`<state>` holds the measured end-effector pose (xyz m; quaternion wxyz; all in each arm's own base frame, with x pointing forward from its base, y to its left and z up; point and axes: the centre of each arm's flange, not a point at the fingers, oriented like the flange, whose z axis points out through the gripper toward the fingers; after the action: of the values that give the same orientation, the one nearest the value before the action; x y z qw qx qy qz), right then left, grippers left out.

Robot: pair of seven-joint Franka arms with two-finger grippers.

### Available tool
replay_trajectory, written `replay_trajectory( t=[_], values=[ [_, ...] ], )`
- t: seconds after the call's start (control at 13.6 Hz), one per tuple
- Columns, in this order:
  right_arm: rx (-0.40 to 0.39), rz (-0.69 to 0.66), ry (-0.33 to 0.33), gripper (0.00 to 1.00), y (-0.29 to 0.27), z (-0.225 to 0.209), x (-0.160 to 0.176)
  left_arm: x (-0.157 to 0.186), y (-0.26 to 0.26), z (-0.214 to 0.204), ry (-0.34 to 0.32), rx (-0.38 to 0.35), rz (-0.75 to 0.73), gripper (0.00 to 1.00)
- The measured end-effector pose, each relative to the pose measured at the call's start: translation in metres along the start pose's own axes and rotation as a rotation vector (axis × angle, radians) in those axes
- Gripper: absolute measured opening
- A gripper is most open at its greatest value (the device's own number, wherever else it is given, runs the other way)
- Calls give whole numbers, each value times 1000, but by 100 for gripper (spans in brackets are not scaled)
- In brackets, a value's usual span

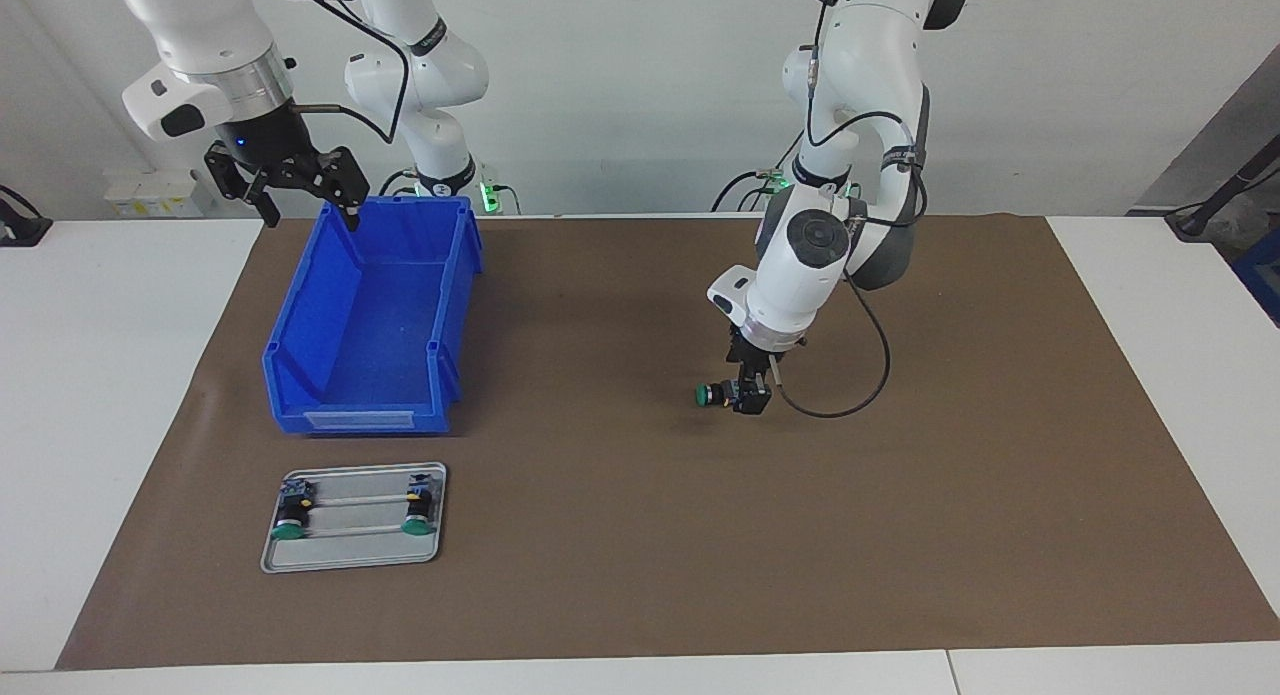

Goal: Place and press button with both arms

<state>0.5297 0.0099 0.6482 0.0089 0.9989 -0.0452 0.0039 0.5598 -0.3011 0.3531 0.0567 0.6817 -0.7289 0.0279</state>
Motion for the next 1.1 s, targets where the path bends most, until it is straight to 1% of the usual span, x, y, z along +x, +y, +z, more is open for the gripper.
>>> replay_trajectory(
  t=[0.07,0.22,0.37,0.81,1.1],
  values=[
    [0,0,0,100,0,0,0,4,3,3,0,0,8,89],
    [0,0,0,100,0,0,0,8,9,13,2,12,18,86],
    [0,0,-1,100,0,0,0,6,13,23,5,24,16,86],
    [0,0,-2,100,0,0,0,4,10,23,22,76,13,84],
    [0,0,-2,100,0,0,0,-1,13,38,30,107,7,82]
  ],
)
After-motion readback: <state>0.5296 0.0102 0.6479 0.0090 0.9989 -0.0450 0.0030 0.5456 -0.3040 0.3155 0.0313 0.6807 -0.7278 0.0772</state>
